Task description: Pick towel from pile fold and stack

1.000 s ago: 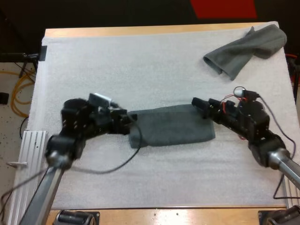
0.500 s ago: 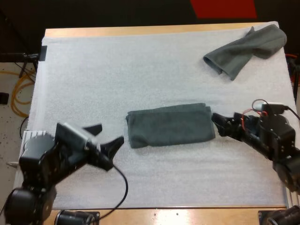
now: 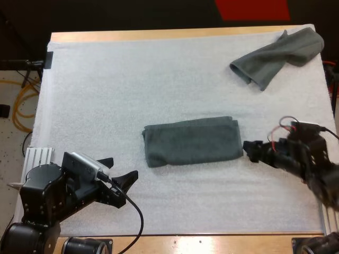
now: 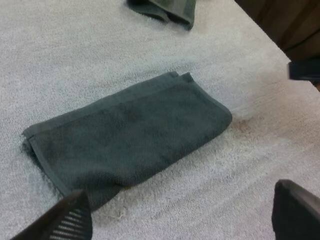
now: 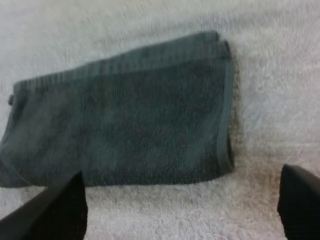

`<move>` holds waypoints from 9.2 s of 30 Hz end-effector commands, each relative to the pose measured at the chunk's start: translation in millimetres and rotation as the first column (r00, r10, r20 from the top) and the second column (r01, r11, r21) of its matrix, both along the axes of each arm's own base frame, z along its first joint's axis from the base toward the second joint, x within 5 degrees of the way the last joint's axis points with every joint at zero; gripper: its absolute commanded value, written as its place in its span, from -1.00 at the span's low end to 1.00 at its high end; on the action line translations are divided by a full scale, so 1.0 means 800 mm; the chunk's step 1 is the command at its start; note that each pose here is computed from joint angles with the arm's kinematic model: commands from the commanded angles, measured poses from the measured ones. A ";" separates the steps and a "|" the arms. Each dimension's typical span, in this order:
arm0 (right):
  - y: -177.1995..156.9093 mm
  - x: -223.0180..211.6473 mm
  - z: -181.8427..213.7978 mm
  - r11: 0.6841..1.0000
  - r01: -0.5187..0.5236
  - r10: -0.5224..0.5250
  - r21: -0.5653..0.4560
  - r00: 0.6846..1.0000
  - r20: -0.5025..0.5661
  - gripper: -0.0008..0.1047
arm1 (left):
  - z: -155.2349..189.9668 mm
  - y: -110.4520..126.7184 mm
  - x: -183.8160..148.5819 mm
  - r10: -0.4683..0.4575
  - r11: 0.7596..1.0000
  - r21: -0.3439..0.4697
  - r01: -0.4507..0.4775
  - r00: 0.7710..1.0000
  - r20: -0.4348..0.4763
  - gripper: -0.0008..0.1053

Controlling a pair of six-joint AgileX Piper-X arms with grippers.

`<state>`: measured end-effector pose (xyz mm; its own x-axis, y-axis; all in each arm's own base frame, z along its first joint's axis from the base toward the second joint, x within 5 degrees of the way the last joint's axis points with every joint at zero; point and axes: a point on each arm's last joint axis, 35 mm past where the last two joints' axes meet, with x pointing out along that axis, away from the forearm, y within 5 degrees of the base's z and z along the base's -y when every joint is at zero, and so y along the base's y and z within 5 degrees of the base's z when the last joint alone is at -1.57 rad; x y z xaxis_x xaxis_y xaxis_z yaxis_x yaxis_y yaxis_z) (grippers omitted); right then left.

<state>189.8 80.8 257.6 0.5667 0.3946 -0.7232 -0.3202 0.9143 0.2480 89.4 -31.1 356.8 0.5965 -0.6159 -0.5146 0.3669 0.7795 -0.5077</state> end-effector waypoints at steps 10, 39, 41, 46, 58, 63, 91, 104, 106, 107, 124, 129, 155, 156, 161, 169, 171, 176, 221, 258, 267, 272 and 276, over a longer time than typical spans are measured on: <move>-0.018 0.091 -0.038 0.995 -0.091 0.097 0.048 0.982 -0.160 0.45 | 0.003 0.000 -0.001 0.006 1.000 0.002 -0.006 1.000 0.019 0.36; 0.041 0.149 -0.187 0.927 -0.193 0.317 0.322 0.861 -0.397 0.02 | 0.000 0.001 -0.003 0.011 1.000 -0.005 -0.011 1.000 -0.026 0.36; 0.040 0.149 -0.188 0.943 -0.182 0.287 0.280 0.871 -0.398 -0.44 | 0.000 0.001 -0.003 0.010 1.000 -0.005 -0.011 1.000 -0.027 0.36; 0.033 0.146 -0.179 0.971 -0.187 0.231 0.148 0.891 -0.390 -0.97 | -0.001 0.001 -0.004 0.010 1.000 -0.005 -0.011 1.000 -0.029 0.36; -0.011 0.119 -0.087 0.737 -0.139 0.018 -0.662 0.982 -0.186 -0.97 | -0.001 0.001 -0.004 0.010 1.000 -0.005 -0.011 1.000 -0.029 0.36; -0.002 0.115 -0.068 0.816 -0.168 0.083 -0.552 0.981 -0.176 -0.97 | -0.001 0.001 -0.004 0.010 1.000 -0.005 -0.011 1.000 -0.029 0.36; 0.140 0.139 -0.099 0.975 -0.220 0.215 0.020 0.926 -0.309 -0.73 | -0.001 0.001 -0.004 0.006 1.000 0.000 -0.006 1.000 -0.023 0.36; 0.151 0.131 -0.072 0.871 -0.379 0.464 0.313 0.845 -0.267 0.38 | -0.001 0.001 -0.004 -0.002 1.000 0.009 0.002 1.000 -0.014 0.36; 0.147 0.125 -0.053 0.865 -0.392 0.470 0.312 0.852 -0.232 0.39 | -0.001 0.001 -0.002 0.000 1.000 0.010 0.000 1.000 -0.015 0.36; 0.146 0.123 -0.045 0.864 -0.399 0.471 0.307 0.856 -0.213 0.39 | -0.001 0.000 -0.001 0.000 1.000 0.011 0.000 1.000 -0.017 0.36; 0.068 0.026 0.111 0.939 -0.338 0.343 -0.064 0.931 0.127 0.39 | -0.063 -0.057 0.139 -0.029 1.000 -0.008 0.028 0.978 -0.208 0.36; 0.049 -0.002 0.125 0.948 -0.298 0.310 -0.109 0.944 0.112 0.39 | -0.109 -0.105 0.185 -0.008 1.000 -0.023 0.001 0.951 -0.309 0.36; 0.016 -0.048 0.139 0.951 -0.235 0.255 -0.202 0.963 0.082 0.39 | -0.282 -0.209 0.287 0.026 0.987 -0.088 -0.138 0.659 -0.751 0.35; 0.016 -0.048 0.139 0.949 -0.240 0.261 -0.206 0.962 0.084 0.39 | -0.282 -0.213 0.285 0.033 0.986 -0.081 -0.143 0.657 -0.753 0.35; 0.016 -0.048 0.139 0.947 -0.242 0.264 -0.209 0.961 0.085 0.39 | -0.283 -0.238 0.268 0.028 0.993 -0.055 -0.103 0.667 -0.745 0.35; 0.016 -0.048 0.139 0.947 -0.243 0.264 -0.209 0.961 0.084 0.39 | -0.283 -0.259 0.270 0.009 0.996 -0.052 -0.071 0.668 -0.744 0.09; 0.016 -0.048 0.139 0.947 -0.243 0.264 -0.209 0.961 0.084 0.39 | -0.282 -0.263 0.272 -0.007 0.996 -0.064 -0.061 0.668 -0.744 -0.17; 0.016 -0.048 0.139 0.947 -0.243 0.264 -0.209 0.961 0.084 0.39 | -0.281 -0.264 0.272 -0.029 0.996 -0.075 -0.040 0.674 -0.738 -0.93; 0.016 -0.047 0.140 0.948 -0.242 0.265 -0.206 0.960 0.091 0.39 | -0.204 0.126 0.269 0.568 0.695 0.716 -0.066 0.661 -0.490 -0.93; -0.042 -0.015 0.146 0.956 -0.009 0.065 -0.292 0.981 0.183 0.39 | 0.045 0.005 0.128 0.276 0.865 0.407 -0.293 0.956 0.102 -0.04; -0.083 -0.039 0.162 0.935 0.134 -0.052 -0.329 0.967 0.249 0.39 | 0.077 0.015 0.063 0.279 0.845 0.394 -0.361 0.927 0.250 -0.04; -0.088 -0.077 0.172 0.924 0.147 -0.045 -0.353 0.958 0.282 0.39 | 0.085 0.033 0.029 0.325 0.779 0.442 -0.445 0.889 0.322 -0.04; -0.091 -0.114 0.181 0.926 0.165 -0.046 -0.340 0.942 0.332 0.39 | 0.092 0.039 0.000 0.360 0.755 0.424 -0.500 0.857 0.369 -0.04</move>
